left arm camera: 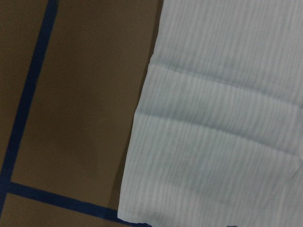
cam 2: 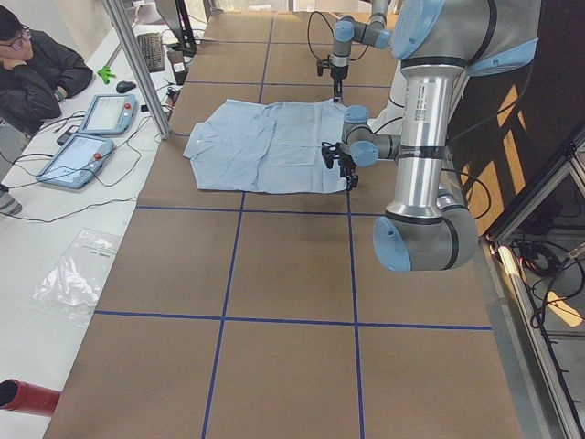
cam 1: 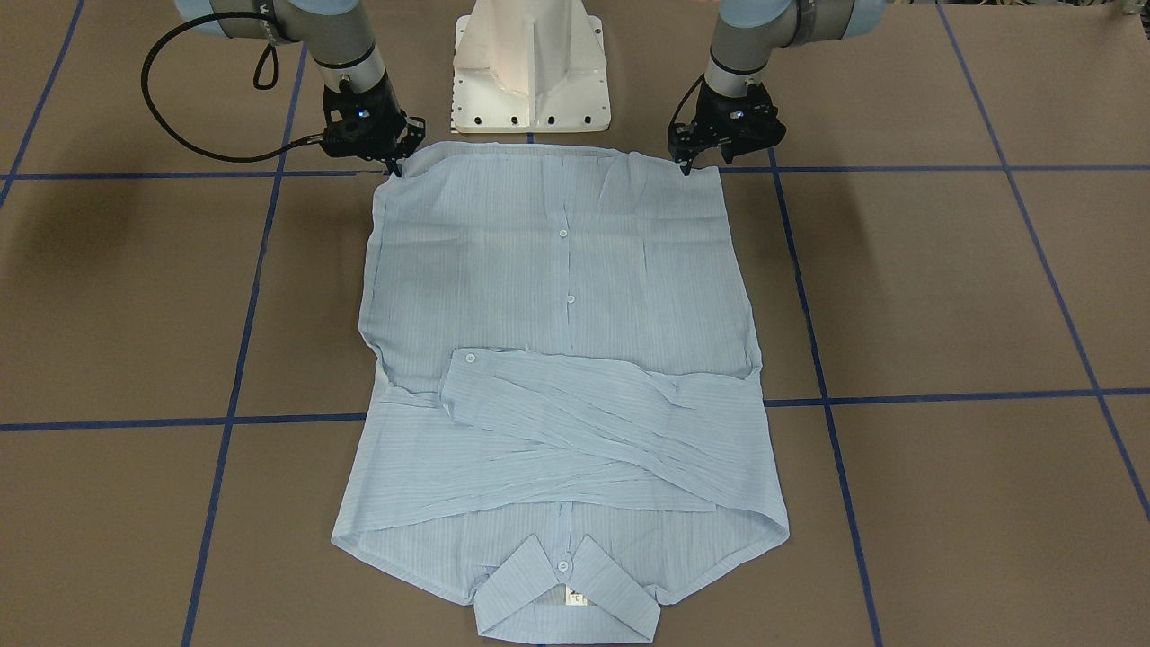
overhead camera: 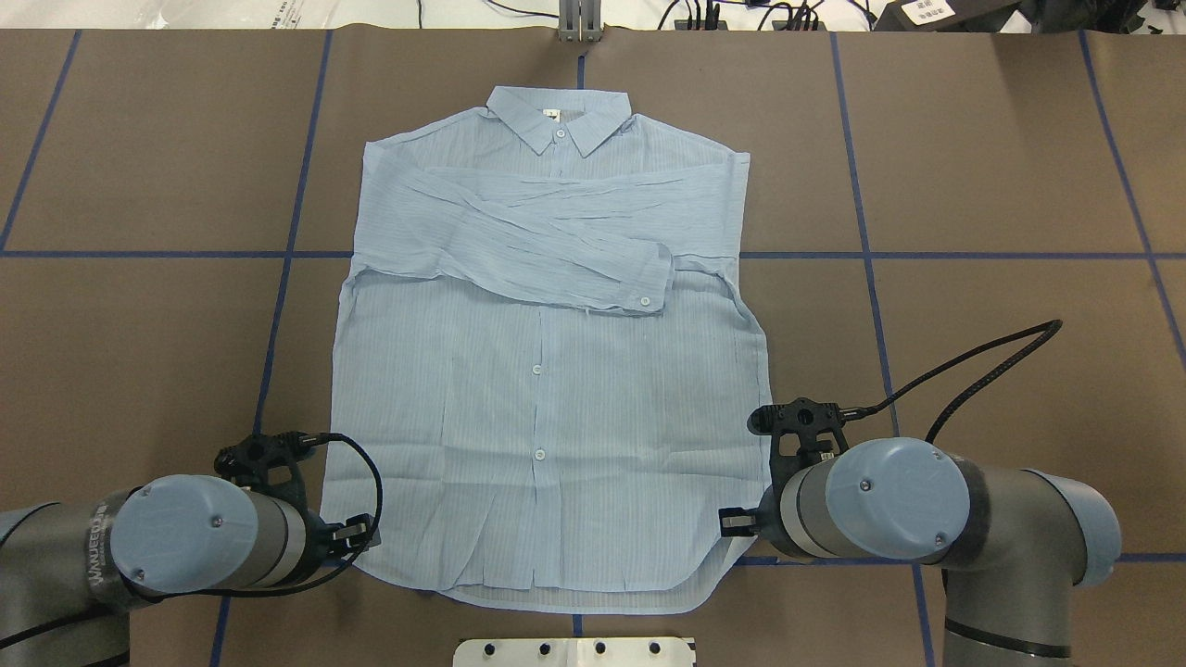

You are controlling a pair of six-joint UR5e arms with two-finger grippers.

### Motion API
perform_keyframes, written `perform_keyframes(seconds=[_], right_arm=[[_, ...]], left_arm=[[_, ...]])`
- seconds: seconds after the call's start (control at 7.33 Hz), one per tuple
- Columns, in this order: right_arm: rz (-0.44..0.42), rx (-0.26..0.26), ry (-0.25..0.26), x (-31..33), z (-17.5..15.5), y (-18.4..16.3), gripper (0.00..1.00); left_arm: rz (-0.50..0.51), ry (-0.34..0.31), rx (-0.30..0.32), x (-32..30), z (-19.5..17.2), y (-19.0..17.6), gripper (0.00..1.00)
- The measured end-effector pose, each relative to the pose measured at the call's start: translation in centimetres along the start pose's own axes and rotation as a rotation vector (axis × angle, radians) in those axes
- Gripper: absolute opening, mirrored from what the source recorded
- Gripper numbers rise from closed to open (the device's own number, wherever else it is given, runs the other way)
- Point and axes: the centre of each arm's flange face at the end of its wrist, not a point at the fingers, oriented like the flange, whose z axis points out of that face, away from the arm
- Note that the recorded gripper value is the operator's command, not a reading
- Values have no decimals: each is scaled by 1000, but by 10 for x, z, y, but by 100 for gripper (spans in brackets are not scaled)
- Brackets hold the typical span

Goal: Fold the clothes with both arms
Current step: 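Close both grippers on the hem corners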

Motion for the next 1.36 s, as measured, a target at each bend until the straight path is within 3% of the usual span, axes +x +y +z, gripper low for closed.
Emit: perform_keyframes(seconds=[0.96, 1.36], right_arm=[[9, 5, 8, 4, 1, -5, 0], [12, 7, 10, 5, 1, -7, 0]], left_arm=[[-7, -19, 9, -2, 10, -6, 44], [-12, -19, 15, -2, 9, -10, 20]])
